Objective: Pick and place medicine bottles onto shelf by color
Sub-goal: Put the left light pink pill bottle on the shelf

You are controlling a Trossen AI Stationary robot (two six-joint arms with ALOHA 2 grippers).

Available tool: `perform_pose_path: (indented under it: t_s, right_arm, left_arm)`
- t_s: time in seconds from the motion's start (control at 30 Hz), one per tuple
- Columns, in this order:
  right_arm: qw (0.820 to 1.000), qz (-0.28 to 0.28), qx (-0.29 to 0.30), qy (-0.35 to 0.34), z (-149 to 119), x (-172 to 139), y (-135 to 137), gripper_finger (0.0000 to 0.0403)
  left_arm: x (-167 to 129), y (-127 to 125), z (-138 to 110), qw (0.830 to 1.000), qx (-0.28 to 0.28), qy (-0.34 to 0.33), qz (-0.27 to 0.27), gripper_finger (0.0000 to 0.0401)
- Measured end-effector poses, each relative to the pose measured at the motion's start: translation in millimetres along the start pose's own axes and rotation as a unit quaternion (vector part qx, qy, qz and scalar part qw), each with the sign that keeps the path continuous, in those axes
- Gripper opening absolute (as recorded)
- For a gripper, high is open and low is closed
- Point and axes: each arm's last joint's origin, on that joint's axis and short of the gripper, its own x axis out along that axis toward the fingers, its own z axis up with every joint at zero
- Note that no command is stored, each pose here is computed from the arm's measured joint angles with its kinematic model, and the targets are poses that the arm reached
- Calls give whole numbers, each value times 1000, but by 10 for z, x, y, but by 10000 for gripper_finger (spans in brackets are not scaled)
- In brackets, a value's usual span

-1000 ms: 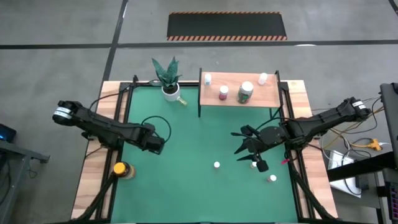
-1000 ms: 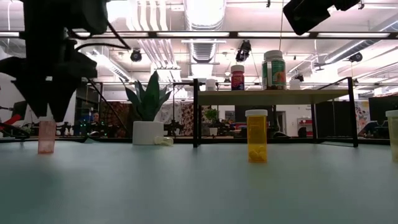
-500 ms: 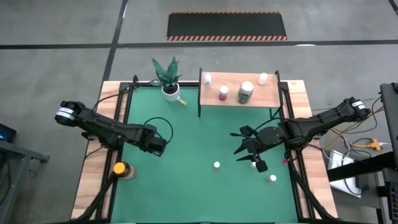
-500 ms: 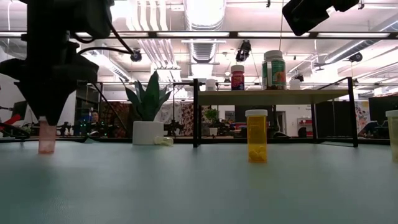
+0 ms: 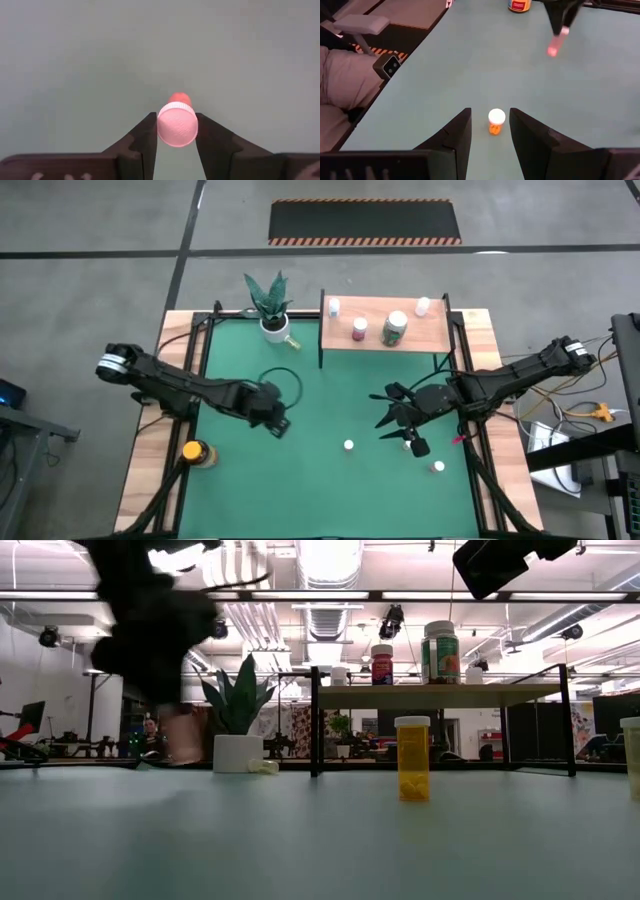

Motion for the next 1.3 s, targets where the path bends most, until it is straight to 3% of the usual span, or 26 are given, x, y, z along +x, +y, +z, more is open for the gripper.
perform_pose_path:
  t_s: [0.13, 0.33, 0.47, 0.93, 1.17, 1.3]
  right_arm:
    - [1000, 0, -1, -8, 15, 0, 0, 123]
    - [1000, 0, 3, -12, 22, 0, 0, 123]
    - [1000, 0, 7, -11, 22, 0, 0, 123]
    - [1000, 0, 22, -11, 21, 0, 0, 123]
    - [1000, -2, 25, -9, 10, 4, -1, 123]
    - [998, -36, 43, -6, -23, 17, -22, 123]
  left_arm:
    - [145, -340, 168, 995, 89, -35, -38, 99]
    - [344, -772, 340, 971, 237, 2, 16, 99]
    - [468, -976, 414, 951, 305, 34, 49, 99]
    - [521, -1039, 448, 944, 323, 24, 58, 107]
    - [523, -1041, 448, 943, 327, 23, 57, 167]
    - [520, -1041, 449, 940, 336, 23, 56, 201]
